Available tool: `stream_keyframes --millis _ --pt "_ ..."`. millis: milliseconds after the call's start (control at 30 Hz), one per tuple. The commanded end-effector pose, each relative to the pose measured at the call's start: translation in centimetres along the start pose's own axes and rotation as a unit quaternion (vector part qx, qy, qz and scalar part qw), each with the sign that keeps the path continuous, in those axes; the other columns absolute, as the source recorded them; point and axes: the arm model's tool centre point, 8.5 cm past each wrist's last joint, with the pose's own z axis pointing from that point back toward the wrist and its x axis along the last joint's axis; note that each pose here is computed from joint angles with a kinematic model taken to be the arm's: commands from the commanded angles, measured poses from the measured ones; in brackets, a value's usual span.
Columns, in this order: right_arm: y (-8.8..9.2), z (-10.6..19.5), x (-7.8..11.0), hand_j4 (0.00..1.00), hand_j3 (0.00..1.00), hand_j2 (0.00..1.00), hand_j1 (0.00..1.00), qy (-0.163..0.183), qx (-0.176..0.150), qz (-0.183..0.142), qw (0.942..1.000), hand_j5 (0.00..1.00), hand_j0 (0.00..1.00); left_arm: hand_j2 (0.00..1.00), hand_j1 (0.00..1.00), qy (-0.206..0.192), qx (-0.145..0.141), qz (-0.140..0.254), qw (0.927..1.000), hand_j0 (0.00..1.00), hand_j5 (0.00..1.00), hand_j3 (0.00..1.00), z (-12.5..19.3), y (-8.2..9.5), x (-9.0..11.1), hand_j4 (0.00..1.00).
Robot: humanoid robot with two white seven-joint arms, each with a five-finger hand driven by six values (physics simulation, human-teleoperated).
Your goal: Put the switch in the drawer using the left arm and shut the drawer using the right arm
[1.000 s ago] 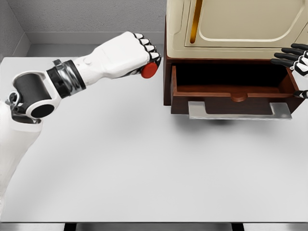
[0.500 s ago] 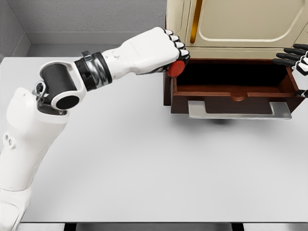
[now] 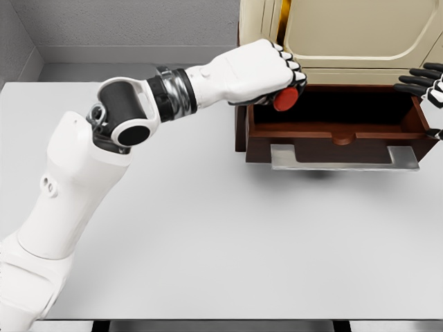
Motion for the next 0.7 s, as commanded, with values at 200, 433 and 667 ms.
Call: stream_keyframes --millis 200,433,667 --pt "-0.1 0.0 0.0 1.00 1.00 1.00 1.00 0.001 -0.001 -0.001 1.0000 1.00 1.00 0.26 0.26 -0.002 -0.016 0.014 0.9998 0.26 0.26 0.26 -2.0 -1.1 0.2 0.26" --pt "-0.1 0.0 0.0 1.00 1.00 1.00 1.00 0.001 -0.001 -0.001 1.0000 1.00 1.00 0.26 0.26 -0.008 -0.022 0.018 0.9996 0.26 0.26 0.26 -2.9 -1.3 0.4 0.26" --pt "-0.1 0.0 0.0 1.00 1.00 1.00 1.00 0.001 -0.001 -0.001 1.0000 1.00 1.00 0.26 0.26 -0.011 -0.020 0.021 0.9995 0.26 0.26 0.26 -3.2 -1.3 0.6 0.26"
